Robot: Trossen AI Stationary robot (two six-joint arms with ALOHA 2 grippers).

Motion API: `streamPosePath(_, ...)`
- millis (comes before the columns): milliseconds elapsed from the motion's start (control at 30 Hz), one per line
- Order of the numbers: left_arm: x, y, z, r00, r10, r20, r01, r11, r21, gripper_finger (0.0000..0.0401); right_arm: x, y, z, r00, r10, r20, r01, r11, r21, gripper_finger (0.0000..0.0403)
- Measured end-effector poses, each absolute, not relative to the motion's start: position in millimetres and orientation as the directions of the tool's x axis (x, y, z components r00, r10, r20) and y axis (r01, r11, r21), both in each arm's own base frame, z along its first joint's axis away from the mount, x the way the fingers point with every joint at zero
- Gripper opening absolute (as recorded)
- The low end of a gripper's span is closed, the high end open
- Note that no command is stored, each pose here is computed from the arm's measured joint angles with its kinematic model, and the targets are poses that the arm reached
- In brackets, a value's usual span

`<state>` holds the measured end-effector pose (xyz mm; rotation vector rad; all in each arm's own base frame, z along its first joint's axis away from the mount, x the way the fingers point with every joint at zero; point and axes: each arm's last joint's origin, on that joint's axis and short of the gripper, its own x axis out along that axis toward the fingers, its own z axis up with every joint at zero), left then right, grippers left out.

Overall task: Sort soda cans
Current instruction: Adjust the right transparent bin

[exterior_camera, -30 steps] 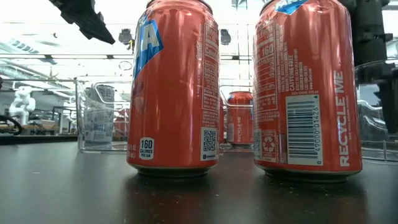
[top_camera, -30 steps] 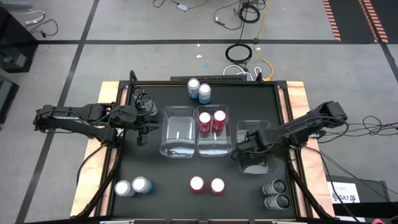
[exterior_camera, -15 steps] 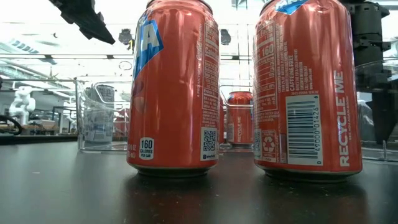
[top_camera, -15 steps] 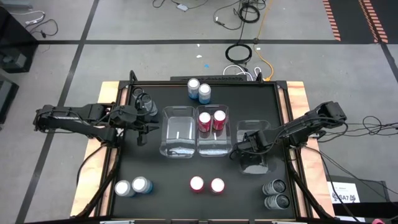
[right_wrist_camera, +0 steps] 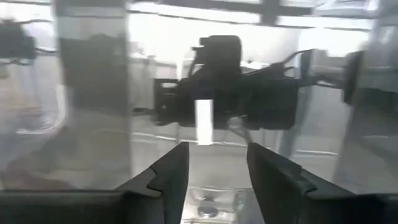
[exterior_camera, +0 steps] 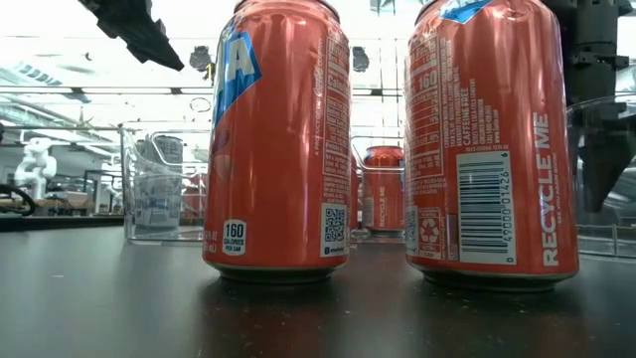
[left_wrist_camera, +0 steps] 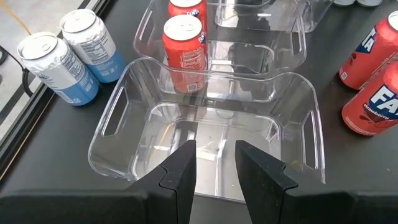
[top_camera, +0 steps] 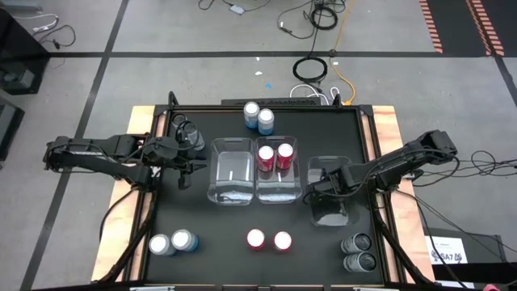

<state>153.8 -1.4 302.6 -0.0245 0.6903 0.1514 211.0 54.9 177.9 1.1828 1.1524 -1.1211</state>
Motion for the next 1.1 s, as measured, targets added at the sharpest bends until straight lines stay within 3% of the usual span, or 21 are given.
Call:
streamPosePath(133,153.8,-1.4,302.6,0.76,0.131,-0.636,-0.147,0.989,0.028,0.0123,211.4,55.1,178.3,0.091,-0.023,-0.996,0.994,0.059,0.089,0.0129)
streamPosePath(300,153.9,-1.4,302.5,0.76,0.131,-0.636,-0.147,0.989,0.027,0.0123,213.1,57.1,196.8,0.184,-0.002,-0.983,0.981,0.065,0.183,0.0106)
streamPosePath(567,153.8,-1.4,302.7,0.761,0.131,-0.636,-0.147,0.989,0.028,0.0123,211.6,66.9,278.7,0.233,0.026,-0.972,0.967,0.103,0.235,0.0074)
streamPosePath(733,153.8,-1.4,302.6,0.761,0.131,-0.636,-0.147,0.989,0.028,0.0123,209.6,80.2,322.0,0.271,0.171,-0.947,0.958,0.047,0.283,0.0056)
streamPosePath(967,153.8,-1.4,302.7,0.76,0.131,-0.636,-0.147,0.989,0.028,0.0123,203.0,101.7,309.5,0.155,0.304,-0.94,0.985,0.028,0.171,0.0032)
streamPosePath(1100,153.8,-1.4,302.5,0.76,0.131,-0.636,-0.146,0.989,0.029,0.0123,209.3,115.0,293.8,0.222,0.356,-0.908,0.97,0.009,0.241,0.0018)
